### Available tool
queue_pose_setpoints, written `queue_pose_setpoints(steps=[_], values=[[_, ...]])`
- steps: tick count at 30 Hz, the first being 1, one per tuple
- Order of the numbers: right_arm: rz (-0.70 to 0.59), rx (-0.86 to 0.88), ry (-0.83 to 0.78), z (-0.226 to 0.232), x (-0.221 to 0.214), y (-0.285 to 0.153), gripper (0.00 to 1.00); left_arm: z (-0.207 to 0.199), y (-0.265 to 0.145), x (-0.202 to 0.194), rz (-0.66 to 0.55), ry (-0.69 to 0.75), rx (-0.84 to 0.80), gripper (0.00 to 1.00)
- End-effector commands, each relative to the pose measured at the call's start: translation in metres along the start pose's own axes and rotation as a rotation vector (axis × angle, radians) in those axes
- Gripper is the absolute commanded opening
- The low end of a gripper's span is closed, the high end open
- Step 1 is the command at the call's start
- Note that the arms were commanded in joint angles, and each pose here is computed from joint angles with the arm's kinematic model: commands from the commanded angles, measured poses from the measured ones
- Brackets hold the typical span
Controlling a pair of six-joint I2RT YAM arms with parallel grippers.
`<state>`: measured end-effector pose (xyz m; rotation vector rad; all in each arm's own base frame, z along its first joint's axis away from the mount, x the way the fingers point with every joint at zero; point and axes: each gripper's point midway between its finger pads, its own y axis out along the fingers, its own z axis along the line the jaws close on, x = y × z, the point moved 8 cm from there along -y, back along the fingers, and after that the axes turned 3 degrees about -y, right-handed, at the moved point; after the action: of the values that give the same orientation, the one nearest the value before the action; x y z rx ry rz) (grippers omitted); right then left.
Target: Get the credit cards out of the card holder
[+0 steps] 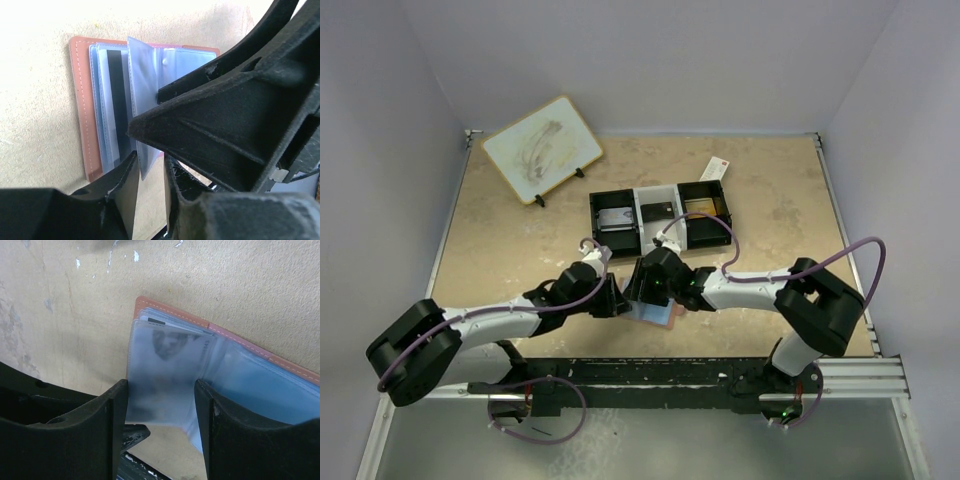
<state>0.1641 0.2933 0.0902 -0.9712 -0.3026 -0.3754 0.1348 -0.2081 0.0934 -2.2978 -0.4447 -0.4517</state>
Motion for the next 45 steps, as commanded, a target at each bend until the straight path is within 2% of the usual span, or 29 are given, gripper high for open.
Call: queue_pose_setpoints(steps=[1, 4, 7, 15, 21, 26, 31, 33, 37, 42, 45], values=[[0.071, -0.031, -0.014, -0.014, -0.015, 0.002, 0.58, -0.019, 0.003, 0.010, -0.037, 0.037, -0.085, 0.20], [0.032, -0.016, -0.030, -0.003, -0.003, -0.009, 0.65, -0.020, 0.001, 0.013, -0.061, 0.036, -0.068, 0.15], [-0.029, -0.020, -0.029, 0.001, 0.007, -0.023, 0.70, -0.022, 0.001, 0.017, -0.067, 0.049, -0.059, 0.16], [-0.164, -0.155, 0.016, -0.022, 0.028, -0.063, 0.78, -0.039, 0.011, 0.021, -0.035, 0.064, -0.105, 0.32], [-0.284, -0.211, 0.089, -0.045, 0.042, -0.098, 0.82, -0.057, 0.026, 0.011, 0.045, 0.112, -0.140, 0.38], [-0.347, -0.146, 0.163, -0.053, 0.041, -0.120, 0.86, -0.077, 0.037, -0.001, 0.070, 0.154, -0.142, 0.44], [-0.332, -0.057, 0.223, -0.059, 0.028, -0.118, 0.87, -0.087, 0.041, -0.007, 0.069, 0.182, -0.123, 0.48], [-0.317, -0.004, 0.227, -0.056, 0.025, -0.115, 0.85, -0.087, 0.034, -0.005, 0.050, 0.187, -0.103, 0.48], [-0.291, 0.110, 0.206, -0.046, 0.023, -0.109, 0.73, -0.083, 0.009, 0.009, -0.064, 0.198, -0.033, 0.48], [-0.234, 0.226, 0.144, -0.026, 0.023, -0.097, 0.57, -0.061, -0.025, 0.025, -0.228, 0.184, 0.138, 0.48], [-0.178, 0.257, 0.106, -0.016, 0.024, -0.084, 0.51, -0.046, -0.037, 0.029, -0.291, 0.164, 0.235, 0.49]])
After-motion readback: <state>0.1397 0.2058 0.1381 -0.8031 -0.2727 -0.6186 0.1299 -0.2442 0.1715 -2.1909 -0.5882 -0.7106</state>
